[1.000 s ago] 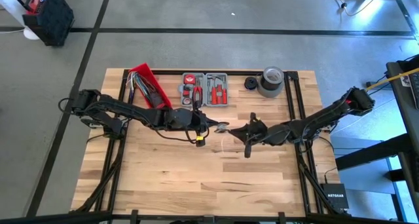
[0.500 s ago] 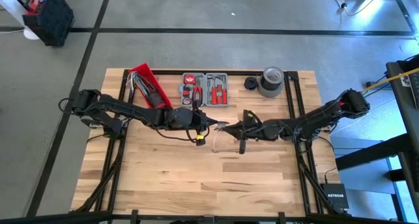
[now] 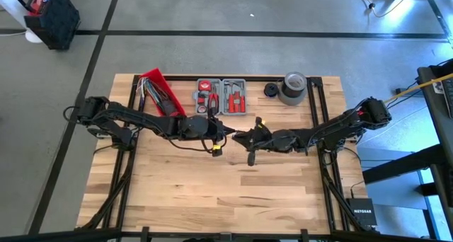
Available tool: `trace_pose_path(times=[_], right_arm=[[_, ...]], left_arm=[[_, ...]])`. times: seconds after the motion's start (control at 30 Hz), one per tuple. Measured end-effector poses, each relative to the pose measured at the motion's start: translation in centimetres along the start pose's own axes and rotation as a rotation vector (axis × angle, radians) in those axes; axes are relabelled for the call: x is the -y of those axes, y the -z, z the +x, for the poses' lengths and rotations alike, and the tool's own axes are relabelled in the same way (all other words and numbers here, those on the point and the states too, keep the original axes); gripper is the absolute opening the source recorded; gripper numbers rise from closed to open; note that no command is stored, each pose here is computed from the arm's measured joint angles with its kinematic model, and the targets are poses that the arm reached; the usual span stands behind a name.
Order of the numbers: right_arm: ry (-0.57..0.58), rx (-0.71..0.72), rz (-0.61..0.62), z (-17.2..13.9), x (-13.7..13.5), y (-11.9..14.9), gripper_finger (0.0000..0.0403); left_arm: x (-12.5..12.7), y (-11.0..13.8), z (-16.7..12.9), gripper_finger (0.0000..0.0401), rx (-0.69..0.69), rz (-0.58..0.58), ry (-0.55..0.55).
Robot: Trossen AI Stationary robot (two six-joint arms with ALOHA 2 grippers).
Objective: Coil cords
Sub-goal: Coil the white wire into the spool
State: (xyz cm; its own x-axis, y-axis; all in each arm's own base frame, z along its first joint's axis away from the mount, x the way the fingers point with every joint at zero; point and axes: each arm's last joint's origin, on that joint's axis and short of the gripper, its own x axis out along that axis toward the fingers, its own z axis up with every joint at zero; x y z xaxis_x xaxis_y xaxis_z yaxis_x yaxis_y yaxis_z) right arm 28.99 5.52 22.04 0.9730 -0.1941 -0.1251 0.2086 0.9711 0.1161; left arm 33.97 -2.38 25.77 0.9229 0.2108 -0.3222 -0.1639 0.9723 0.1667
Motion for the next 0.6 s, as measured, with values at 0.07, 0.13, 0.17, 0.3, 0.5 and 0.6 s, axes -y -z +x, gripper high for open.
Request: trace_pose_path(times=[0.07, 0.13, 0.17, 0.3, 0.5, 0.6], right_arm=[[0.013, -0.047, -0.025, 0.1, 0.0, 0.2, 0.0066], [0.016, -0.079, -0.063, 0.2, -0.1, 0.1, 0.0097], [0.018, -0.095, -0.082, 0.1, -0.1, 0.0, 0.0112], [0.02, -0.19, -0.136, -0.4, 0.0, -0.7, 0.0157], [-0.023, -0.333, -0.186, -1.9, 0.0, -2.4, 0.0181], [-0.02, -0.336, -0.196, -2.6, -0.2, -3.1, 0.0181]], left_arm=[[0.0, 0.0, 0.0, 0.0, -0.004, 0.0, 0.007], [0.0, 0.1, 0.0, 0.0, -0.006, 0.0, 0.007], [0.0, 0.1, 0.0, 0.0, -0.006, -0.002, 0.008], [0.1, 0.0, 0.0, 0.0, -0.001, -0.004, 0.009], [0.1, -0.1, 0.0, 0.0, 0.005, -0.008, 0.013], [0.1, -0.1, 0.0, 0.0, 0.008, -0.009, 0.015]])
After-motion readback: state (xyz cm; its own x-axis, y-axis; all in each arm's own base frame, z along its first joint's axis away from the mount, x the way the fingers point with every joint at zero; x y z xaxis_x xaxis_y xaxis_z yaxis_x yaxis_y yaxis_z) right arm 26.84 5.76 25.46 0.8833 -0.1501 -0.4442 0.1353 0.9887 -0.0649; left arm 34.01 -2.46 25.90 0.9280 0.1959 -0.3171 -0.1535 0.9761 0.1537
